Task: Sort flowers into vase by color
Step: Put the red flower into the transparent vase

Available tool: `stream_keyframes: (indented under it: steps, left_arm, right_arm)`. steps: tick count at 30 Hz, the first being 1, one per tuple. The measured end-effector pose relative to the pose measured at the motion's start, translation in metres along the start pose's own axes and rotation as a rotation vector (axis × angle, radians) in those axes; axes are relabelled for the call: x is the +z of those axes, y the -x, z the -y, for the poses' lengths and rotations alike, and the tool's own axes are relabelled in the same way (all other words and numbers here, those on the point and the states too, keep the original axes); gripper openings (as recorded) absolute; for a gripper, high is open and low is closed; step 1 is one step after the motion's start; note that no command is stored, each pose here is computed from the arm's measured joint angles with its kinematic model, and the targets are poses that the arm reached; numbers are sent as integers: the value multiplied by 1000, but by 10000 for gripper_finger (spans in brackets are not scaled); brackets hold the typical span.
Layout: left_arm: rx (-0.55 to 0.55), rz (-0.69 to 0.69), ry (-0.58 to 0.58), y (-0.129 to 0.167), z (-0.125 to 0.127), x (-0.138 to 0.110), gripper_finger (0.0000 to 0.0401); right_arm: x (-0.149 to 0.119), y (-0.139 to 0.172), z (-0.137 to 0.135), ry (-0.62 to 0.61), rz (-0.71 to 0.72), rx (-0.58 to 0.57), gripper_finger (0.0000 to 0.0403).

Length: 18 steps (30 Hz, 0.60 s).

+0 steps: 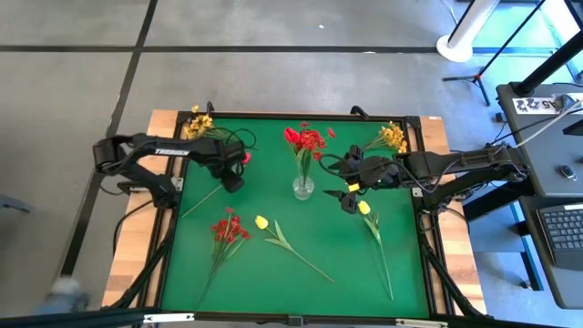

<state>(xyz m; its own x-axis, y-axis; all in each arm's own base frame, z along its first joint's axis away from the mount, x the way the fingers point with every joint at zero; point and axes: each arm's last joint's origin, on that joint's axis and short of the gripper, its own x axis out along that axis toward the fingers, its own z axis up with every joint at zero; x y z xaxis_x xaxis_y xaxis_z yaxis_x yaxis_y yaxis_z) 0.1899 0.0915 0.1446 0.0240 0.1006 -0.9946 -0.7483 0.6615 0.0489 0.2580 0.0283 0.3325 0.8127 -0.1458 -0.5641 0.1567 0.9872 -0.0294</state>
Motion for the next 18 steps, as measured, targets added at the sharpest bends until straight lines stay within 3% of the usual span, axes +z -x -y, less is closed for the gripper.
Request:
stream_keyframes:
  steps: [9,15,18]
  left_arm:
    - [12,-71,-2,-15,3,3,138]
    - [14,-83,25,-9,5,8,40]
    - [91,-108,22,7,5,16,11]
  right_arm:
    - [0,0,0,-6,-1,5,347]
    - [0,0,0,-7,-3,7,347]
    - [-1,6,1,-17,-3,9,347]
